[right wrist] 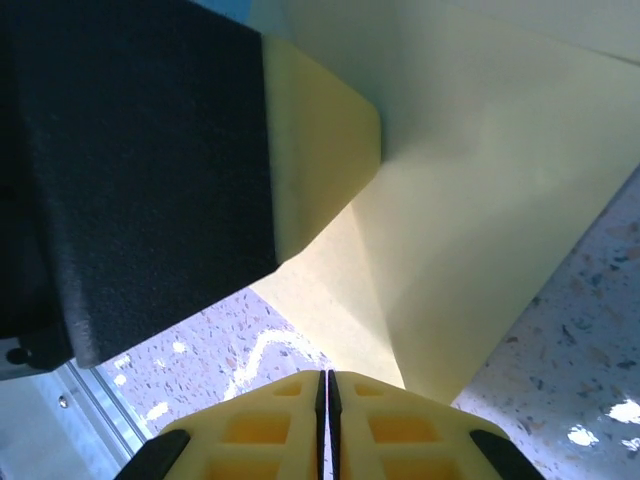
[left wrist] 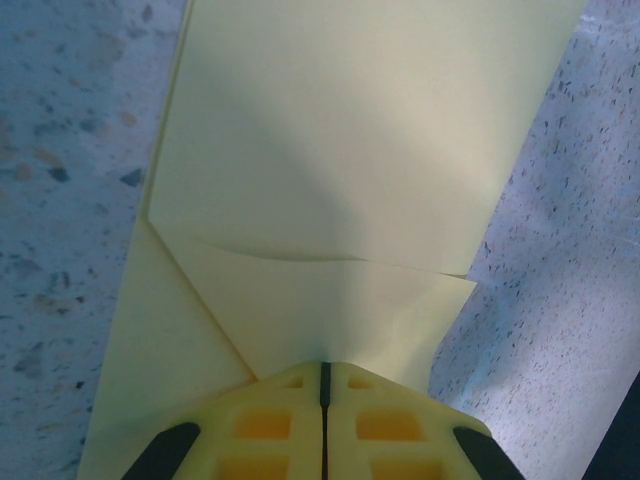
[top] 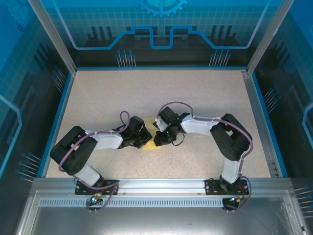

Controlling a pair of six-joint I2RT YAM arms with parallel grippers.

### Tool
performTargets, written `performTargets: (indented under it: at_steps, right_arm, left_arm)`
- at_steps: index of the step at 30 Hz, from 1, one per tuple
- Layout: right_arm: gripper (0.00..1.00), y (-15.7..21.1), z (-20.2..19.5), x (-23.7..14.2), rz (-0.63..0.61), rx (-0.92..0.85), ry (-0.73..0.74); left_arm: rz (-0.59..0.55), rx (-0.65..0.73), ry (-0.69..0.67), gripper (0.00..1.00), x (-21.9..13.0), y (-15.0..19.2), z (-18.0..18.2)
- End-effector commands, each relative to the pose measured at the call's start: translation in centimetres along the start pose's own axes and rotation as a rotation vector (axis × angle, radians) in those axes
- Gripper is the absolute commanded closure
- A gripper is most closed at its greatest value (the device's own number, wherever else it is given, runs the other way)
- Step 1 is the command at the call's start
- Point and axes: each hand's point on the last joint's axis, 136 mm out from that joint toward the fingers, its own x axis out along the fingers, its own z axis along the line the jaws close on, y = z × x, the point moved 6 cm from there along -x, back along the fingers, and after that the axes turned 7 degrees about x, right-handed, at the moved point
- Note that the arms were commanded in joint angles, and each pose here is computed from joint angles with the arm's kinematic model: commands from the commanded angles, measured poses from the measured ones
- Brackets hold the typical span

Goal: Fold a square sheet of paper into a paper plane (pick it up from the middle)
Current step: Fold the triangle a second time at the center of the table.

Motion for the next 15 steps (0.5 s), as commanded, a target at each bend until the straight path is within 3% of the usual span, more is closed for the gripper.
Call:
performTargets:
  at_steps: [1,15]
  right_arm:
    - [0.88,-0.1,-0.3,-0.2,0.009,0.030,-0.024]
    - [0.88,0.6,-2.6,1.7,0.074,0.068,0.020]
  left_arm:
    - [0.066,-0.024,-0.180,0.91,0.6,1.3,4.0]
    - [0.066,-0.027,-0.184,0.91,0.6,1.3,4.1]
